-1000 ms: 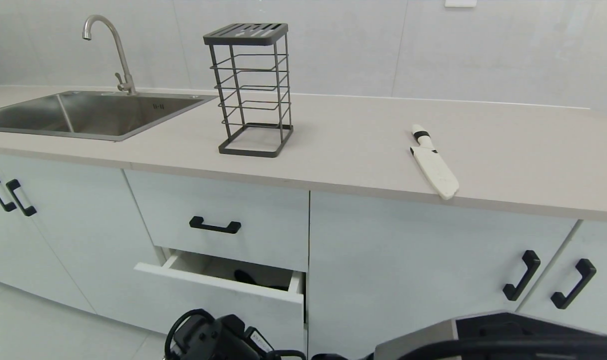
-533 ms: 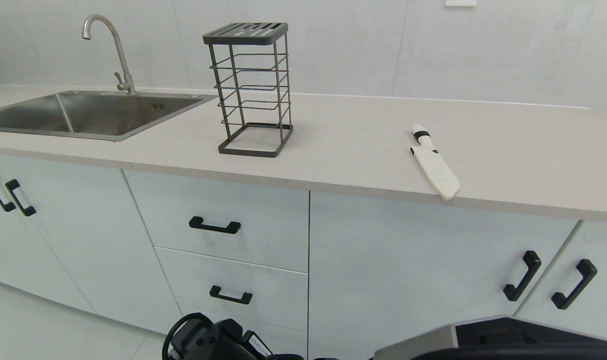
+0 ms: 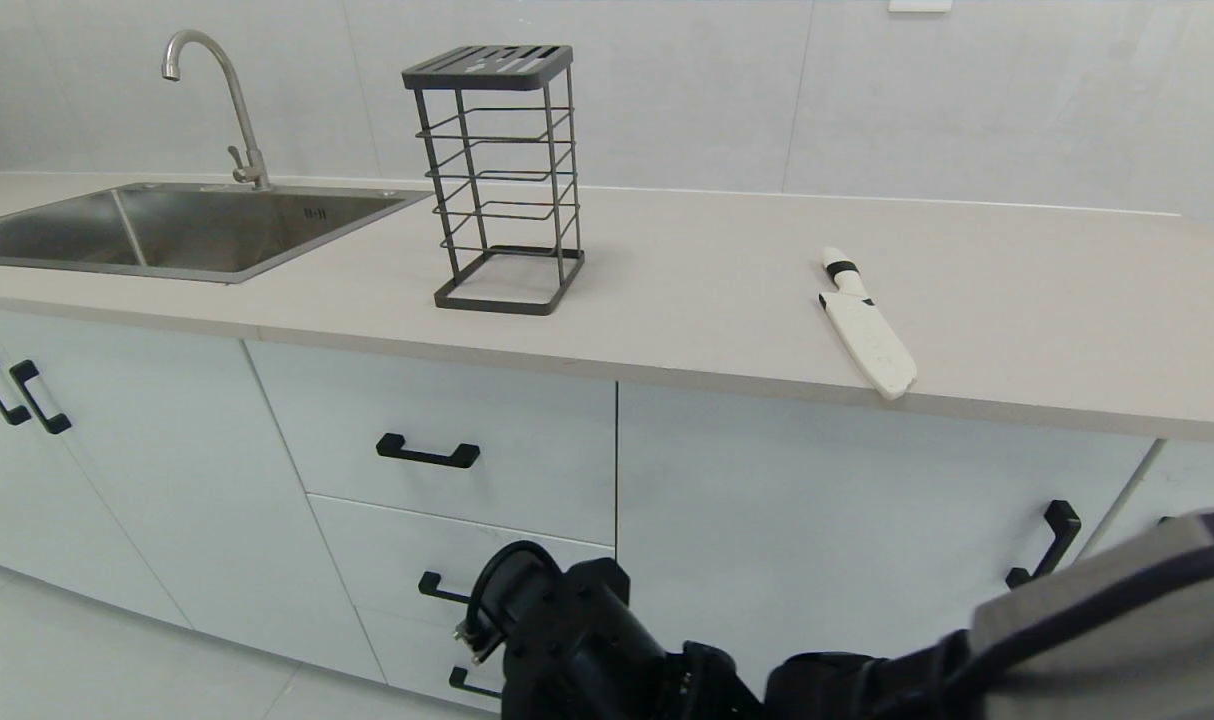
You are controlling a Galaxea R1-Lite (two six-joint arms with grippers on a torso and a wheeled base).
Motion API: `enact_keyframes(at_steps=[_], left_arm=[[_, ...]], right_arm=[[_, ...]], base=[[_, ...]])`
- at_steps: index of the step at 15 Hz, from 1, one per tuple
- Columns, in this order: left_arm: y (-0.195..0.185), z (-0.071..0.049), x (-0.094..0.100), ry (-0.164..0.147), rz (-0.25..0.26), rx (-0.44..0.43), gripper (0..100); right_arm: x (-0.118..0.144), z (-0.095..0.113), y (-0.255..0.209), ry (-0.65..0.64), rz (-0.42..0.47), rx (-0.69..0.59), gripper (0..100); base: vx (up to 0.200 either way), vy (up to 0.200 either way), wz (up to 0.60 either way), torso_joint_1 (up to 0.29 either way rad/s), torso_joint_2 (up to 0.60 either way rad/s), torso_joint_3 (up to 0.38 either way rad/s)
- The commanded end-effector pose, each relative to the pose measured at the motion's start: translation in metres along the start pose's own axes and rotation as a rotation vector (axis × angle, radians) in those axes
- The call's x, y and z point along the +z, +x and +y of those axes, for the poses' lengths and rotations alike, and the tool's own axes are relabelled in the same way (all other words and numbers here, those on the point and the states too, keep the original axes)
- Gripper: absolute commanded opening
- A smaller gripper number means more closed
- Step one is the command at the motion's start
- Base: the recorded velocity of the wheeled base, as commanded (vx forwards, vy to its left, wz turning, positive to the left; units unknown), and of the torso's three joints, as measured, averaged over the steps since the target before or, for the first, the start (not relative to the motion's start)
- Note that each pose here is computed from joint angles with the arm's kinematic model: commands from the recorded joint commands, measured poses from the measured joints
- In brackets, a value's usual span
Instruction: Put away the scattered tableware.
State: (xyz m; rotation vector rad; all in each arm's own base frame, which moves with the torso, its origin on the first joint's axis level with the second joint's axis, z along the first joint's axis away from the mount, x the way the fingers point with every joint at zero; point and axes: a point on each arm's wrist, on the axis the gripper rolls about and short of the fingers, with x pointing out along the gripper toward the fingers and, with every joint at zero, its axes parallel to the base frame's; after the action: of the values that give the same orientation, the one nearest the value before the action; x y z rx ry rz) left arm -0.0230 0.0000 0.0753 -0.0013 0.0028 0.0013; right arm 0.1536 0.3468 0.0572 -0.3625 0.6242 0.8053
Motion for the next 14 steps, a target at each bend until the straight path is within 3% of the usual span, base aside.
enact_keyframes(at_steps=[1,4,8,12,14], left_arm=[[0.0,0.0,0.0,0.0,0.002,0.0,100],[0.0,0.0,0.0,0.0,0.002,-0.001,100],[0.0,0.0,0.0,0.0,0.002,0.0,100],[0.0,0.0,0.0,0.0,0.002,-0.001,100],[0.0,0.0,0.0,0.0,0.002,0.0,100]], right_arm=[[0.006,-0.026,-0.062,0.037,-0.073,-0.015,0],[-0.006,-0.047,-0.133,0.067,-0.164,-0.039,0],[-0.044,-0.075,-0.215,0.111,-0.31,-0.043,0],[-0.062,-0.091,-0.253,0.188,-0.461,-0.142,0],[-0.088,-0.099,-0.26,0.238,-0.518,-0.257,0]], base=[[0.0,0.0,0.0,0.0,0.0,0.0],[0.0,0.0,0.0,0.0,0.0,0.0],[0.0,0.0,0.0,0.0,0.0,0.0],[0.0,0.0,0.0,0.0,0.0,0.0],[0.0,0.0,0.0,0.0,0.0,0.0]])
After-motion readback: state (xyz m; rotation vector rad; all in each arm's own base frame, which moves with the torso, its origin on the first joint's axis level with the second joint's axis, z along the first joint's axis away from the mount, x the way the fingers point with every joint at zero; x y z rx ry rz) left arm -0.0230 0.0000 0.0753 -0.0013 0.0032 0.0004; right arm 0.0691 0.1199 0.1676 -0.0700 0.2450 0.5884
